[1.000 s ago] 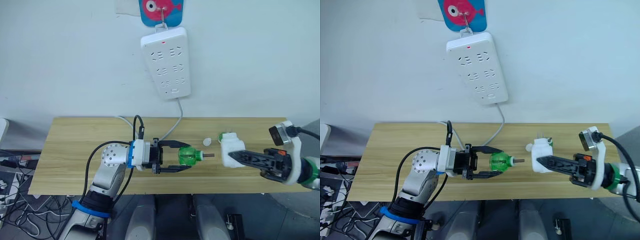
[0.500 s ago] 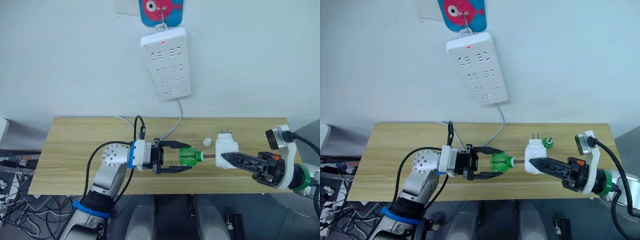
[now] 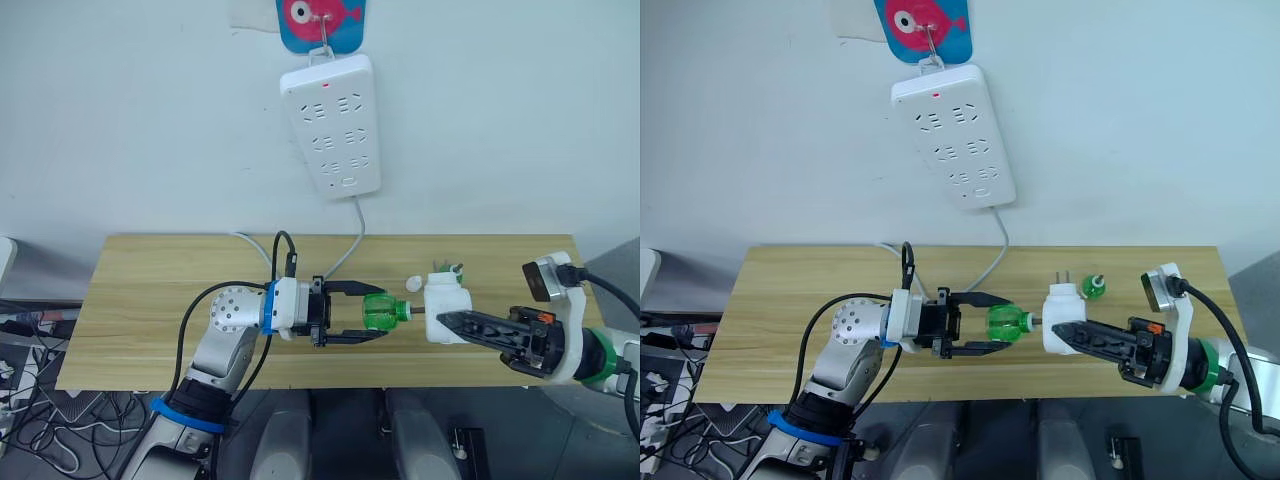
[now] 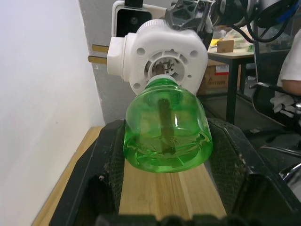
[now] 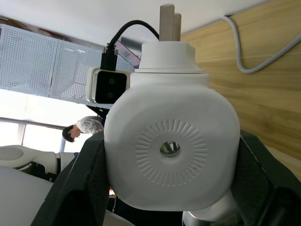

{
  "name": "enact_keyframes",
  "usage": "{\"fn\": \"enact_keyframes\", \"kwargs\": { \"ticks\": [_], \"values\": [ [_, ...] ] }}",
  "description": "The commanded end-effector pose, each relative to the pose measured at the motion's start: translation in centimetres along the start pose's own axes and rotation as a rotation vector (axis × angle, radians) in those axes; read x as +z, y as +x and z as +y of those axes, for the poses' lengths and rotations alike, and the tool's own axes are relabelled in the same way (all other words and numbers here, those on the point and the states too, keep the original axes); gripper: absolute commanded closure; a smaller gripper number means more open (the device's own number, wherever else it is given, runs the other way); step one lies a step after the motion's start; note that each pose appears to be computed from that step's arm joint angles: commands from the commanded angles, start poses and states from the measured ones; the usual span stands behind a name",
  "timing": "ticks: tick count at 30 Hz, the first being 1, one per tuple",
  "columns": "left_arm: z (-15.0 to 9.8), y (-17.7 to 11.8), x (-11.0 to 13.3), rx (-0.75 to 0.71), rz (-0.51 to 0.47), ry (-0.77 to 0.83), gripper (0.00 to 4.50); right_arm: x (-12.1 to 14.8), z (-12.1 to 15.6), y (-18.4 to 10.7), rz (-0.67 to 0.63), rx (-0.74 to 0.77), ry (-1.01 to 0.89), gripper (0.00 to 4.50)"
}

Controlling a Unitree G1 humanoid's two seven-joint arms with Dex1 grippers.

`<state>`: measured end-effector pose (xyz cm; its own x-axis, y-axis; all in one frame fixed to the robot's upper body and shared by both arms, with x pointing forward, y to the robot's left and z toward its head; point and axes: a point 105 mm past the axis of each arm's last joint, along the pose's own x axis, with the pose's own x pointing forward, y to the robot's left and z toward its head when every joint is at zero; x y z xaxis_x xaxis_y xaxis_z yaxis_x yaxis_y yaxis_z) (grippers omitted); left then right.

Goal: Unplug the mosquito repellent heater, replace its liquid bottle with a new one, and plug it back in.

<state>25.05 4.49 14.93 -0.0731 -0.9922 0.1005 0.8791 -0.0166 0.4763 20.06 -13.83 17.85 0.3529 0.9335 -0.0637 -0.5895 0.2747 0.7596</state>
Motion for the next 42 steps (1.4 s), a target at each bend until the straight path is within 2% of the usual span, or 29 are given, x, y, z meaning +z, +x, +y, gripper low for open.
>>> {"fn": "enact_keyframes", "kwargs": {
  "ticks": [1, 19, 27, 32, 42],
  "values": [
    [-0.4, 0.7, 0.6, -0.023, -0.03, 0.026, 2.27, 0.1, 1.0, 0.7, 0.007, 0.044, -0.02, 1.52],
    [-0.4, 0.4, 0.4, -0.045, -0.017, 0.026, 2.27, 1.5, 0.1, 0.5, -0.001, 0.008, -0.02, 1.52],
    [0.3, 1.1, 0.4, -0.032, -0.026, 0.034, 2.27, -0.1, 0.6, 1.7, 0.076, 0.006, -0.032, 1.52],
    [0.2, 1.4, 0.5, -0.033, -0.032, 0.039, 2.27, 0.2, -0.4, 2.8, 0.06, -0.076, -0.042, 1.52],
    [-0.1, 1.5, 0.6, -0.063, -0.047, 0.056, 2.27, -0.7, 0.3, 4.1, 0.102, -0.055, -0.061, 1.52]
  ]
}}
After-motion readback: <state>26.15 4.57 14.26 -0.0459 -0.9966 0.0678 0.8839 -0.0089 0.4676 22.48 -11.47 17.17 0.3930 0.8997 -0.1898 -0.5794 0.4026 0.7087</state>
